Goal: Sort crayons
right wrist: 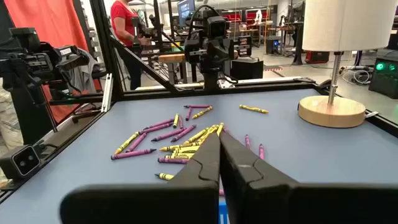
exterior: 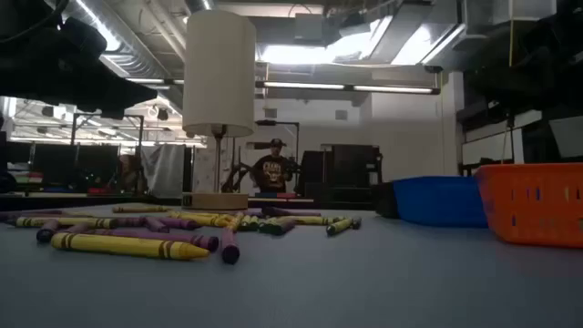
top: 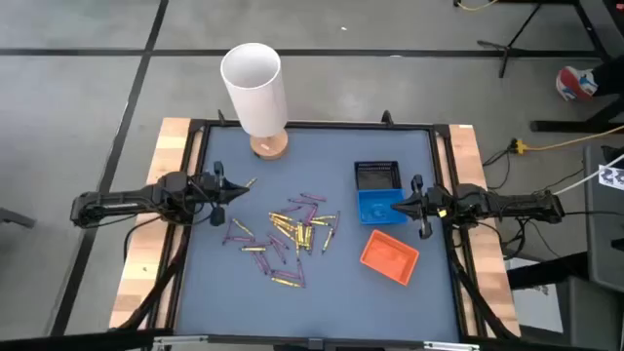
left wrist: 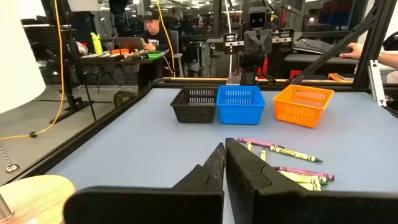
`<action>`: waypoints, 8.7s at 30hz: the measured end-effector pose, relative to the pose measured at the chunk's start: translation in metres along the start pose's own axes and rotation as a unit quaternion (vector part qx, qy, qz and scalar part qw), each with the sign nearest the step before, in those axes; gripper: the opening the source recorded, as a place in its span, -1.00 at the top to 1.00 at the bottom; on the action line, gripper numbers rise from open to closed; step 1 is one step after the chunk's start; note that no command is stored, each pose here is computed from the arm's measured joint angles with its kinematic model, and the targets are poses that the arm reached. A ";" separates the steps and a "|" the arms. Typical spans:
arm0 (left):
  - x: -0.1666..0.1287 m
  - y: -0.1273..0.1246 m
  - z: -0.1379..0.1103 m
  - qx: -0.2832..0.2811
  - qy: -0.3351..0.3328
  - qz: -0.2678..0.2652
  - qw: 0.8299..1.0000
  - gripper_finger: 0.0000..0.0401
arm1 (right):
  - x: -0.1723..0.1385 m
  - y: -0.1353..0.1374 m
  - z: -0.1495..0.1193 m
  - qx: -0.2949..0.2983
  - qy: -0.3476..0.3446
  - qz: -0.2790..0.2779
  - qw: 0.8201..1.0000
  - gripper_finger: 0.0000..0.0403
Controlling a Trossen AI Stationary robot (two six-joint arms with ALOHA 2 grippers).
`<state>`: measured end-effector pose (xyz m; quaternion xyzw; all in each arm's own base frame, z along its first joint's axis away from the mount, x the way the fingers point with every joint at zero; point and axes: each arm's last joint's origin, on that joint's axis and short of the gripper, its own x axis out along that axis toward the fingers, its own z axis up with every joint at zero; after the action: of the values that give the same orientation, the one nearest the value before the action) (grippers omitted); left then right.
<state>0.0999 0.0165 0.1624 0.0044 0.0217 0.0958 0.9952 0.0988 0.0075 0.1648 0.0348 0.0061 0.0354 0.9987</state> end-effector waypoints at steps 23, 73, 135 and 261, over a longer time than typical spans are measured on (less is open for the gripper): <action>0.000 0.000 0.000 0.000 0.000 0.000 1.000 1.00 | 0.000 0.000 0.000 0.000 0.000 0.000 1.000 0.99; -0.001 0.006 0.004 -0.085 -0.029 0.093 0.992 0.50 | 0.000 0.000 0.000 0.005 0.000 0.000 1.000 0.99; 0.041 0.031 -0.071 -0.103 0.331 0.247 0.905 0.29 | 0.000 0.000 0.001 0.027 -0.004 0.000 1.000 0.99; 0.397 -0.001 0.000 0.025 0.003 0.043 0.999 0.40 | 0.000 0.000 0.001 0.028 -0.007 0.001 1.000 0.99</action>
<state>0.4894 0.0915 0.1451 0.0303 0.0268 0.1380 0.9896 0.0988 0.0075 0.1662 0.0631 0.0000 0.0355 0.9974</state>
